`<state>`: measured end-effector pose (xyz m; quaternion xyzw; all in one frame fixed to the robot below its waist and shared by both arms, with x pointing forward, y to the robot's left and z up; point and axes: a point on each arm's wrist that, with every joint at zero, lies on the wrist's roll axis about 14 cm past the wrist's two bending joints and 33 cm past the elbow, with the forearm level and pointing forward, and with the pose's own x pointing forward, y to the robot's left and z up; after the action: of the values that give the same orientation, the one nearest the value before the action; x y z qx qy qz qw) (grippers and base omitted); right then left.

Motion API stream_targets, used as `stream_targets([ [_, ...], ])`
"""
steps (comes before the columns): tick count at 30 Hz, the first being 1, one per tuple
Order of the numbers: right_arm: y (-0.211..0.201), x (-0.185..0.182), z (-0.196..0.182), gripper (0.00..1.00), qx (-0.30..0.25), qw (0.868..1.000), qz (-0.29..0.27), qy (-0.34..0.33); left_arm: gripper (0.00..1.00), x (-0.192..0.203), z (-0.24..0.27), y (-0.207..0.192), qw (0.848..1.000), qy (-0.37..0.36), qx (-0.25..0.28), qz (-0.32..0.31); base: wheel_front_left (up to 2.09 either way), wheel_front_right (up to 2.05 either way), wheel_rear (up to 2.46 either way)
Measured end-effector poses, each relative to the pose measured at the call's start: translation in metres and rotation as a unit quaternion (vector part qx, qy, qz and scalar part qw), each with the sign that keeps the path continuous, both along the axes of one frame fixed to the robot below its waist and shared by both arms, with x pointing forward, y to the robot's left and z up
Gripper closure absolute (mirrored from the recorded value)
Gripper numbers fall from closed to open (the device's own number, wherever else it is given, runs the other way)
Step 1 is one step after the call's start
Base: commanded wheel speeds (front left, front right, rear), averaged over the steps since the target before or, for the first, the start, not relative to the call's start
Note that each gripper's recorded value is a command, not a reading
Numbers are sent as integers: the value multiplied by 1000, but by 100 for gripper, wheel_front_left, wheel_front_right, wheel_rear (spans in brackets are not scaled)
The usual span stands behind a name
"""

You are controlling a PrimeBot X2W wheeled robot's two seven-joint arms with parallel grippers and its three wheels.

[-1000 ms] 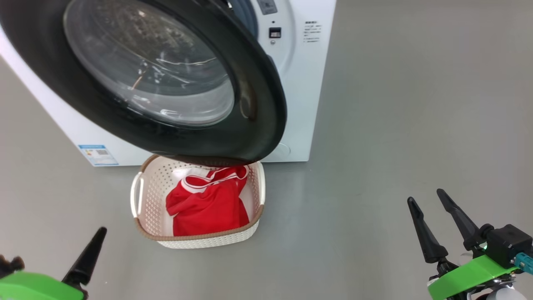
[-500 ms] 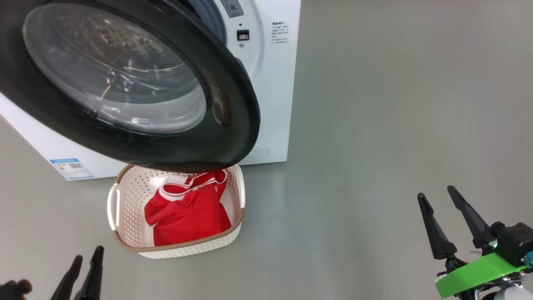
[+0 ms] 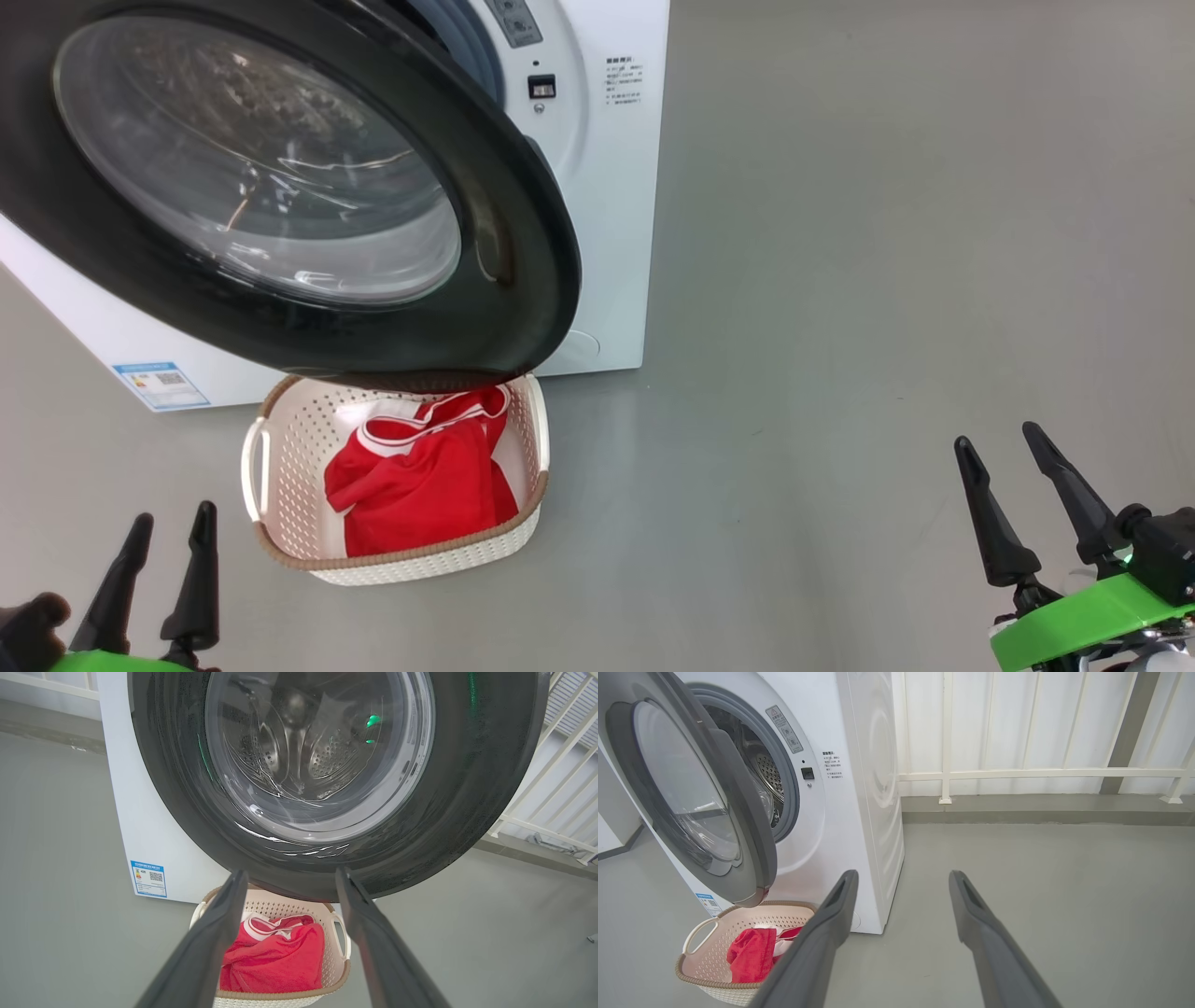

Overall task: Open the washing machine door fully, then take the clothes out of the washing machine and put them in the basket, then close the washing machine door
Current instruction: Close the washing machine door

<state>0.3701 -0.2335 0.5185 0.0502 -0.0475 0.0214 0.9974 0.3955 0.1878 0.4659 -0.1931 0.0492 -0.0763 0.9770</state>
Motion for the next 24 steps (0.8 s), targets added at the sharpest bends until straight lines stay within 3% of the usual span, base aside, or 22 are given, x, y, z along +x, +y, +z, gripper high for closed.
stream_targets([
  [14, -2, -6, 1, 0, 1, 1000, -4, -1, 0, -15, 14, -5, 997, -41, 63, 19, 0, 0, 0],
  [24, -2, -11, -4, 0, 4, 1000, -5, 6, 0, -26, 7, -4, 997, -32, 66, 33, 0, 0, 0],
])
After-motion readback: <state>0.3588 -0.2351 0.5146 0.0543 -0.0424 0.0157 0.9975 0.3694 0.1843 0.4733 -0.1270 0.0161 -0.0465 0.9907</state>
